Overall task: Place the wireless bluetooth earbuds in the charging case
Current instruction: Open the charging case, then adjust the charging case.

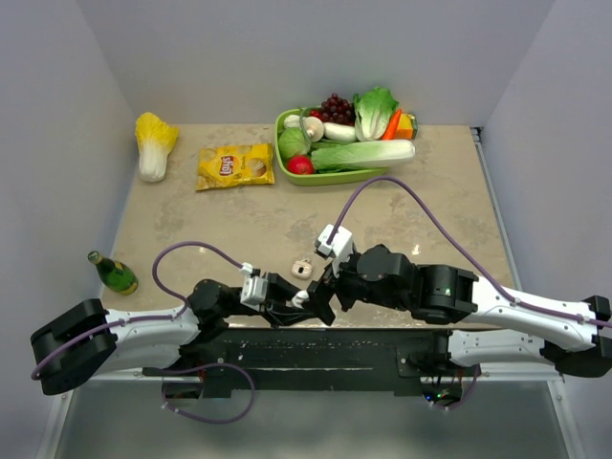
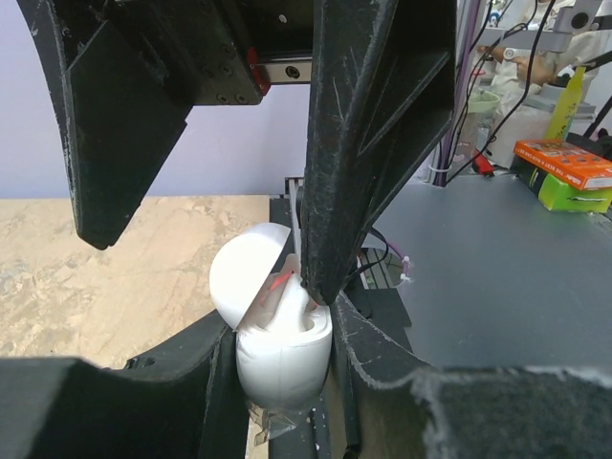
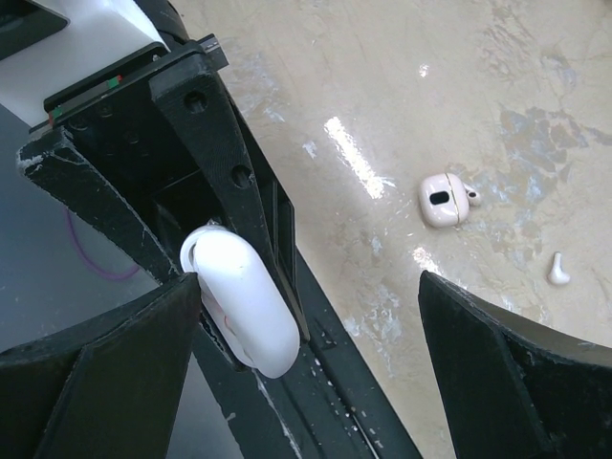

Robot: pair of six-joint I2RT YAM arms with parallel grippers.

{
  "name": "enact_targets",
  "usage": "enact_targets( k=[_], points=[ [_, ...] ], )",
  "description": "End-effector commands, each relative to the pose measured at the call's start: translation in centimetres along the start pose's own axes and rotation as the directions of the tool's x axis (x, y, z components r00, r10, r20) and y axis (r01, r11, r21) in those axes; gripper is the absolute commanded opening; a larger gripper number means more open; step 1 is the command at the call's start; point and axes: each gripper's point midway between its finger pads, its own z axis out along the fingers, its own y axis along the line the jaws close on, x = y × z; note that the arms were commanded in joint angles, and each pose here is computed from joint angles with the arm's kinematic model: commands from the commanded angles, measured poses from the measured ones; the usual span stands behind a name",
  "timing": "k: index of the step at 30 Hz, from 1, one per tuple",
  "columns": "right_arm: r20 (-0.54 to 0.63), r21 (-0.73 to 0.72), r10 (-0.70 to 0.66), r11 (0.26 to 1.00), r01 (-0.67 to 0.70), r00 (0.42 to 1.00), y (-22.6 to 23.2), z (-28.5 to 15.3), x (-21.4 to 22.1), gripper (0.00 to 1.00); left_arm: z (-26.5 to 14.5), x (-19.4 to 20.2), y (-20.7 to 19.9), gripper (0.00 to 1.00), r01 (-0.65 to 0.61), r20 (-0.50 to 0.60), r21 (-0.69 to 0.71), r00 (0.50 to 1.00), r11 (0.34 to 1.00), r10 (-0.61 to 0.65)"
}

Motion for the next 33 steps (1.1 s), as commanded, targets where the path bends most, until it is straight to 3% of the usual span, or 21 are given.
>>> enact_targets(
  k=[1,33],
  points=[
    [0.021,0.09,0.017,0.996,-0.019,1.0,-1.5,-0.2,-0.7,0.95,0.8,-5.1,-1.3,0.0,-0.168,0.175,0.057,0.972,0.984,0.155],
    [0.014,0.186,0.041,0.982,-0.043,0.999,-3.4,-0.4,-0.3,0.95,0.3,-5.2,-1.6,0.0,-0.175,0.187,0.052,0.969,0.983,0.162]
  ],
)
